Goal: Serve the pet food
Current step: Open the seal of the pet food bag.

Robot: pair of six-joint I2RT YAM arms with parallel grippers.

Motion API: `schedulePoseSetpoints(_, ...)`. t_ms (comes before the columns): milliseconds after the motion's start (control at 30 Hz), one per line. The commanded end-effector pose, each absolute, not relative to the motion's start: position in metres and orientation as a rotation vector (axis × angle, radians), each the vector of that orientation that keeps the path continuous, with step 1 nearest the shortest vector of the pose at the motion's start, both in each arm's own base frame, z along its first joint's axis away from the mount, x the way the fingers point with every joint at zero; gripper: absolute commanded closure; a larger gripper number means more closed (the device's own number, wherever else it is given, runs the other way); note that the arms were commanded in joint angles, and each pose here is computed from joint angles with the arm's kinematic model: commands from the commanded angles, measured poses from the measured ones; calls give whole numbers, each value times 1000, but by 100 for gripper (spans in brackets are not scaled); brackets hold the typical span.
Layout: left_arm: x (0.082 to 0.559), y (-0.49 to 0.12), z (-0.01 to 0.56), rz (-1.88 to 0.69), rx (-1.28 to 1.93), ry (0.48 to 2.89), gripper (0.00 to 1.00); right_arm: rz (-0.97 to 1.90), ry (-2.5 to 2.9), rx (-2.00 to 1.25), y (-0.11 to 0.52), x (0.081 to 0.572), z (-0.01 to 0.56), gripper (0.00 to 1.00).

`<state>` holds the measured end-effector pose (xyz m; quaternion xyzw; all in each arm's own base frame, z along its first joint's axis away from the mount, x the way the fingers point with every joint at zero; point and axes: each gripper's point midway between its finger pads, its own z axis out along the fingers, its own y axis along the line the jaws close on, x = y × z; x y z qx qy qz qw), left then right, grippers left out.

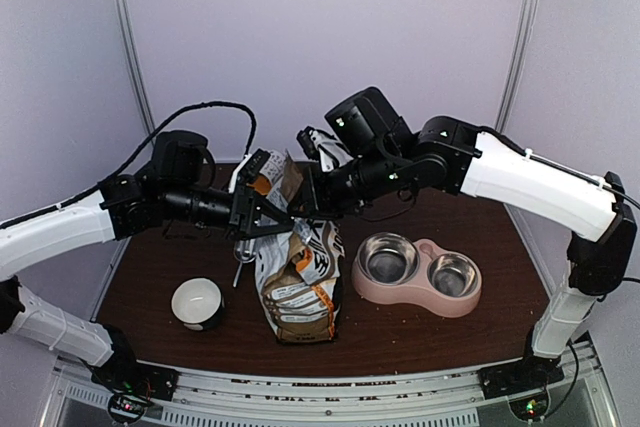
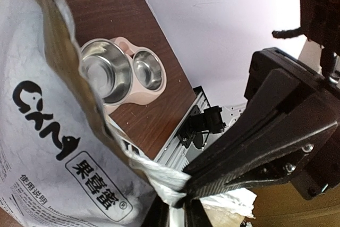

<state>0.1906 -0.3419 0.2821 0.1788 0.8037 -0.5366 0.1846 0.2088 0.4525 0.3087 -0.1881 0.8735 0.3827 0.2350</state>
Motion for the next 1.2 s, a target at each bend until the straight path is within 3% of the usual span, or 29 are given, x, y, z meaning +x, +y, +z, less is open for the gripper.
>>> schedulePoseSetpoints(0, 207, -352, 290, -1501, 472, 2214, 91, 1134, 2295, -631, 466, 192, 329, 100)
schedulePoseSetpoints(200, 214, -352, 305, -1525, 463, 2145, 93, 1112, 2293, -667, 463, 188, 325, 100)
schedulePoseSetpoints(400, 219, -356, 306, -1541, 453, 2136, 71, 1110, 2272, -692, 461, 186, 328, 100)
schedulePoseSetpoints(533, 225, -357, 315, -1543, 438, 2097, 67, 1109, 2272, -711, 461, 183, 326, 100)
schedulePoseSetpoints(633, 229, -358, 320, -1550, 443, 2061, 71, 1108, 2270, -720, 460, 183, 326, 100)
schedulePoseSetpoints(767, 232, -361, 323, -1553, 445, 2042, 94, 1100, 2267, -723, 458, 183, 326, 100)
schedulePoseSetpoints(833, 233, -360, 322, -1549, 440, 2047, 100, 1098, 2265, -725, 458, 182, 326, 100)
schedulePoseSetpoints(1033, 237, -356, 317, -1514, 393, 2068, 100, 1057, 2240, -728, 455, 183, 327, 100)
schedulePoseSetpoints(1167, 241, -347, 312, -1454, 318, 2111, 100, 839, 2253, -688, 440, 197, 317, 100)
